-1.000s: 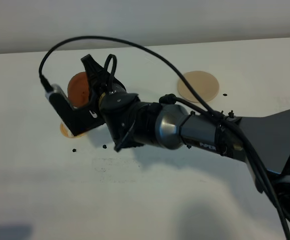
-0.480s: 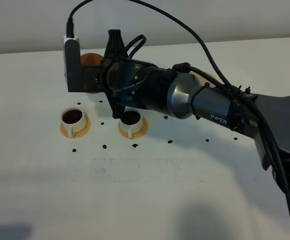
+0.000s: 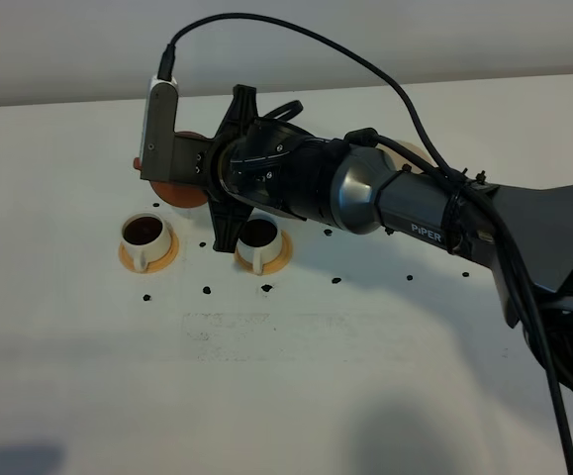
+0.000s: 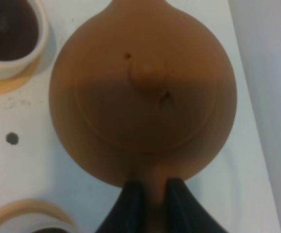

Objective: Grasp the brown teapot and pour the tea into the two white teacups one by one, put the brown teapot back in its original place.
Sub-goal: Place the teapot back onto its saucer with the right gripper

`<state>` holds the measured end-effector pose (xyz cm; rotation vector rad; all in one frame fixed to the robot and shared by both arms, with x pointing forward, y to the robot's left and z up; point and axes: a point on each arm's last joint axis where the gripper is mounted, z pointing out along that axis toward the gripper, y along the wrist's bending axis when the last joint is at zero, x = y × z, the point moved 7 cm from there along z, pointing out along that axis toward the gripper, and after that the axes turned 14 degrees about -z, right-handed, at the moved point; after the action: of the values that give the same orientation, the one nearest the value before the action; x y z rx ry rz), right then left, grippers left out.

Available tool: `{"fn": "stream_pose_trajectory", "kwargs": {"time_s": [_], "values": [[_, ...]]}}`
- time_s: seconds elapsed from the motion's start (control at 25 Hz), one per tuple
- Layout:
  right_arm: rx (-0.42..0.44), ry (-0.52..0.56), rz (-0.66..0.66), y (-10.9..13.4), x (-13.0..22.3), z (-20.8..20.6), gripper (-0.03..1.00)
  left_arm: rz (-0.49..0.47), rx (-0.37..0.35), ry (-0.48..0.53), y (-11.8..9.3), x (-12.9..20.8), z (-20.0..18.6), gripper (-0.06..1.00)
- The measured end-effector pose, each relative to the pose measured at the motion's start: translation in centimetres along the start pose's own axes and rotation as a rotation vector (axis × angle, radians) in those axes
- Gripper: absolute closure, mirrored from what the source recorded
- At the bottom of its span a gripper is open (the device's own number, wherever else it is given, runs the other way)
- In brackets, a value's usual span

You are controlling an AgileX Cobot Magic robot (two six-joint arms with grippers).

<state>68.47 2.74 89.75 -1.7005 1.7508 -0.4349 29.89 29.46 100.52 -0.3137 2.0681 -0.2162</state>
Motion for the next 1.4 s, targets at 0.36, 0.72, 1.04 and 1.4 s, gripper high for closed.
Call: {"fn": "stream_pose_trajectory", "kwargs": {"time_s": [0.36, 0.72, 1.04, 1.4], "values": [[-0.038, 0.028, 0.048, 0.9, 0.7, 2.8, 0.87, 0.0, 0.0, 0.0, 0.0, 0.0, 0.0, 0.62], [-0.1, 0.068, 0.108, 2.1, 1.6, 4.0, 0.87, 0.002, 0.0, 0.0, 0.0, 0.0, 0.0, 0.62], [-0.079, 0.087, 0.128, 0.0, 1.3, 2.0, 0.87, 0.001, 0.0, 0.0, 0.0, 0.0, 0.0, 0.62], [-0.017, 0.053, 0.279, -4.9, 0.8, -3.9, 0.87, 0.001, 0.0, 0.0, 0.0, 0.0, 0.0, 0.62]]}}
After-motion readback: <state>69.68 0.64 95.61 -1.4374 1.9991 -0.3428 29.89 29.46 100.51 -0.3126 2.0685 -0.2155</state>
